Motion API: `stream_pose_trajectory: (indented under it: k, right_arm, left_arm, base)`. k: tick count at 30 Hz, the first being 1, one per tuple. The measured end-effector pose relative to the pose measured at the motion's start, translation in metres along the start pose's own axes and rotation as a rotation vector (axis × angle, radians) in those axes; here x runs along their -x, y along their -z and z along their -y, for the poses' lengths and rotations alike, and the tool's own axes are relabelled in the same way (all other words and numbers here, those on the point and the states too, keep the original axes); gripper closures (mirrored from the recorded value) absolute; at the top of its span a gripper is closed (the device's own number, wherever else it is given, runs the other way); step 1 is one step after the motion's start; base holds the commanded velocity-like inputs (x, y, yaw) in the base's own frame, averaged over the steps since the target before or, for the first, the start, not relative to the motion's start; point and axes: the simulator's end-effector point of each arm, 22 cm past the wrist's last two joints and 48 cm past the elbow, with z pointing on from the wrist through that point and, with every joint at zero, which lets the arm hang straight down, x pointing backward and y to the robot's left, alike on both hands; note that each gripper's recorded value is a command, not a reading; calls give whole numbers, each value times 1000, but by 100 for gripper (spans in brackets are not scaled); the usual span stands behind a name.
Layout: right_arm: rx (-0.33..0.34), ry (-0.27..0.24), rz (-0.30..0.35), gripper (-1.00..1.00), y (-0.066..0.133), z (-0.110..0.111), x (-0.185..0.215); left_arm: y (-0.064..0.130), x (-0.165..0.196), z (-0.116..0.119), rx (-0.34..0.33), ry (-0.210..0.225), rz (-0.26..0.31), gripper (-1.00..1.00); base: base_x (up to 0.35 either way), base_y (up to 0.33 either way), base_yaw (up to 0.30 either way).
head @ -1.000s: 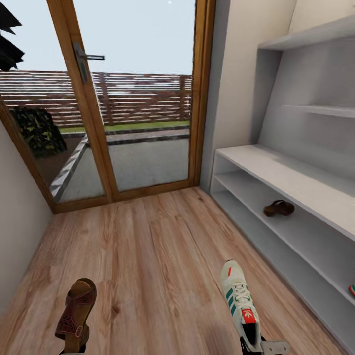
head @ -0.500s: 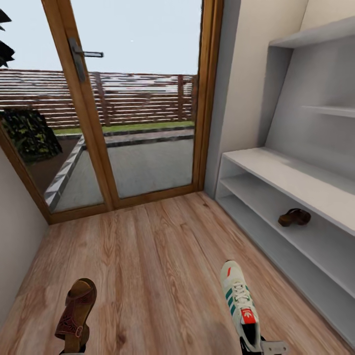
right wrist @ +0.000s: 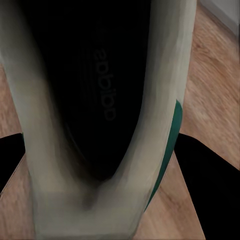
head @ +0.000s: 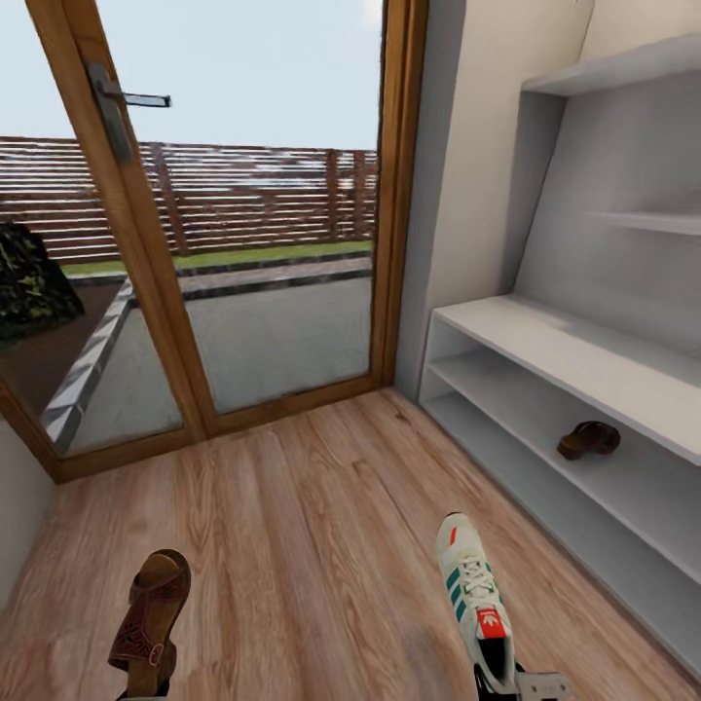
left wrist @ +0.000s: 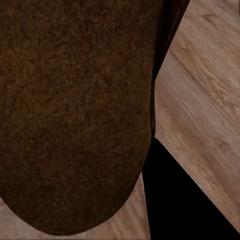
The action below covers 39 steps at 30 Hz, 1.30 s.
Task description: Pick up the two gym shoes and the two sandals from the corridor floor and place them onto the hallstand (shoe rack) in the corridor, making sure they are on the rack and not on the floor. Arrange them so the two gym shoes are next to each other and the two sandals are next to each other.
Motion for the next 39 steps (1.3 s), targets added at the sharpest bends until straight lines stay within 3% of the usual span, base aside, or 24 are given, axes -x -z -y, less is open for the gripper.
stream_pose_trajectory:
  k: [28, 39]
  right_arm:
    - [-3, -1, 12, 100, 0, 1, 5]
    - [-3, -1, 17, 100, 0, 1, 8]
  left_arm:
    - [-1, 7, 1, -2, -2, 16, 100]
    - [-1, 9, 1, -3, -2, 22, 100]
  base:
    - [284, 232, -286]
    - [167, 170, -287]
